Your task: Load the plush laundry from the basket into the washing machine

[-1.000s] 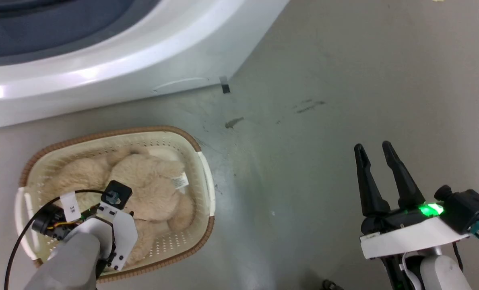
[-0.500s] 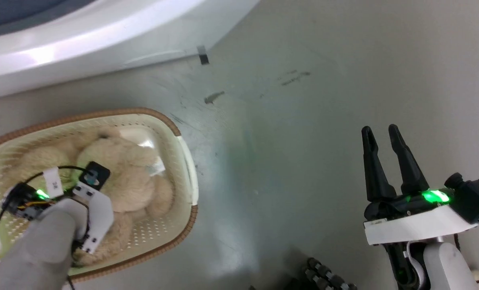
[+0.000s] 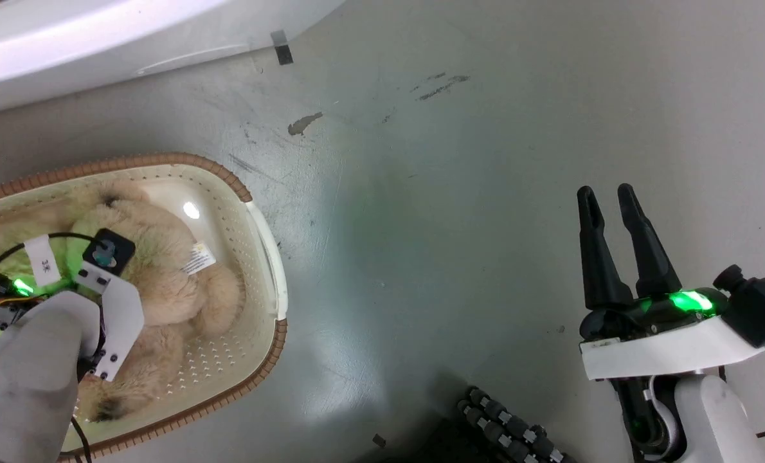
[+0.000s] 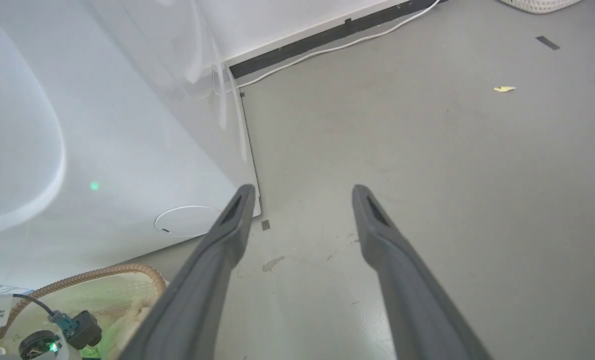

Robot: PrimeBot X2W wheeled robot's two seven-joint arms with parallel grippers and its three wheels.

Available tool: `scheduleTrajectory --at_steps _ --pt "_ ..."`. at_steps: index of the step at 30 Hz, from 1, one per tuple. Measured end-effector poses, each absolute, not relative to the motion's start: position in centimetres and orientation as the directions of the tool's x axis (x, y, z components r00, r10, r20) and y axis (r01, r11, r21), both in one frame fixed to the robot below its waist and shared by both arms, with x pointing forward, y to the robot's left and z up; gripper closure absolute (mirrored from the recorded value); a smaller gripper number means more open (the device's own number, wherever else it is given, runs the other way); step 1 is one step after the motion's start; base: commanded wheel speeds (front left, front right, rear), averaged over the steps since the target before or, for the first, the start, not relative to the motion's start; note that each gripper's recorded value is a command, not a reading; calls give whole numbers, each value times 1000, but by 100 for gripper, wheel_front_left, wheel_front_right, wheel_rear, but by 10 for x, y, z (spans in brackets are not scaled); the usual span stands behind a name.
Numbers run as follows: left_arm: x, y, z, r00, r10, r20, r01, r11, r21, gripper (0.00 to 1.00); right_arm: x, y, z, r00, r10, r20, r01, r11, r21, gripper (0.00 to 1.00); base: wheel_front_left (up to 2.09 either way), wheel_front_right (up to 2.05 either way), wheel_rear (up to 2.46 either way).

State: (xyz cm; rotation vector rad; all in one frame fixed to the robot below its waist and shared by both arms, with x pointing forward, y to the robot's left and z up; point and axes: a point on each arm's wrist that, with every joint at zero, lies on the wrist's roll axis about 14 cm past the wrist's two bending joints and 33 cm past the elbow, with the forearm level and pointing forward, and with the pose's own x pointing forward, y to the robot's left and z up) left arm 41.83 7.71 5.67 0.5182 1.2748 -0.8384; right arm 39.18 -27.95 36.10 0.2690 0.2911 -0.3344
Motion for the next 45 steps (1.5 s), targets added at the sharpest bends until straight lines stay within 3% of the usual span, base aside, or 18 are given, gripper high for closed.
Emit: scheduleTrajectory --at_steps 9,26,33,45 --pt "424 69 84 135 -320 -938 791 605 -93 100 391 -286 381 916 -296 -271 354 913 201 0 0 0 0" --pt "433 43 214 476 -493 -728 723 691 5 100 365 -283 453 953 -287 -93 299 938 174 0 0 0 0" --pt "439 36 291 659 -509 -554 622 783 21 100 351 -272 480 966 -258 -11 256 948 187 0 0 0 0" --pt "421 42 415 852 -481 -208 499 866 41 100 335 -265 516 965 -237 109 209 952 223 0 0 0 0"
